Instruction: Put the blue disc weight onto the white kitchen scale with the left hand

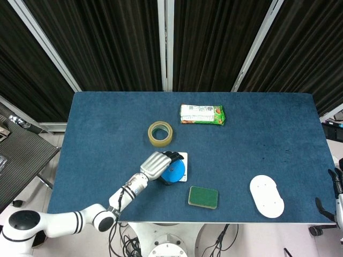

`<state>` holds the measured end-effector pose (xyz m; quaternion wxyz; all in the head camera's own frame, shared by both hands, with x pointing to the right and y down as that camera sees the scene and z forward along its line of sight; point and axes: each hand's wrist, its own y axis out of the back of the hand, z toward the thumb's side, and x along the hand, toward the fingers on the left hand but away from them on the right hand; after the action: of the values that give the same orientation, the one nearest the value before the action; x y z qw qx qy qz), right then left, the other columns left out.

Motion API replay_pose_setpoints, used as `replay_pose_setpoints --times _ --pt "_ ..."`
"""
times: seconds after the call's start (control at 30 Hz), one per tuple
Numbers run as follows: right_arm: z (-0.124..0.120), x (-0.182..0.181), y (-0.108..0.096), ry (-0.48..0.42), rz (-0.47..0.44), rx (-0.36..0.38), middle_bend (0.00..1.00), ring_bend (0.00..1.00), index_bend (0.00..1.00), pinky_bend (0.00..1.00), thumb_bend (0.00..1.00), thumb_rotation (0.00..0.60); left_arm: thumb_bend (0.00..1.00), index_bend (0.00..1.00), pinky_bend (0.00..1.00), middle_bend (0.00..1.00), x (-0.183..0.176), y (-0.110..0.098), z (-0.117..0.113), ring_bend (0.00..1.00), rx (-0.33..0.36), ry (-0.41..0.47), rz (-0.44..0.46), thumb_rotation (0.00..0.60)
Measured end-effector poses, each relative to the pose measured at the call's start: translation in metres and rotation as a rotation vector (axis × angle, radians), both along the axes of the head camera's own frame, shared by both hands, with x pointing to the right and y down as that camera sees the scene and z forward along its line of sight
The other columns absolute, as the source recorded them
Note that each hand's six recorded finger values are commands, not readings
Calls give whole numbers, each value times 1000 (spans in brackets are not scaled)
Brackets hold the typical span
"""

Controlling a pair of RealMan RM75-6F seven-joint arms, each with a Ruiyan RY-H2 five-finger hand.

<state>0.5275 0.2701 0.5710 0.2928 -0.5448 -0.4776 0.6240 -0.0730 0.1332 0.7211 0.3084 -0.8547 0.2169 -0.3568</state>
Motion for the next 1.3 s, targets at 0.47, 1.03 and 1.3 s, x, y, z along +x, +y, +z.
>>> replay_pose_setpoints --times 0.47,1.03,1.3 --pt "3 10 -4 -5 13 -8 0 0 0 0 282 600 235 414 649 446 12 -20 20 388 19 -45 -31 600" --pt "6 12 -3 -1 22 -15 0 0 0 0 282 600 220 326 321 263 10 -17 29 146 -2 -33 -38 600" --pt "6 14 -2 -1 25 -17 0 0 0 0 282 600 219 215 265 186 11 -15 28 82 -17 -23 -24 600"
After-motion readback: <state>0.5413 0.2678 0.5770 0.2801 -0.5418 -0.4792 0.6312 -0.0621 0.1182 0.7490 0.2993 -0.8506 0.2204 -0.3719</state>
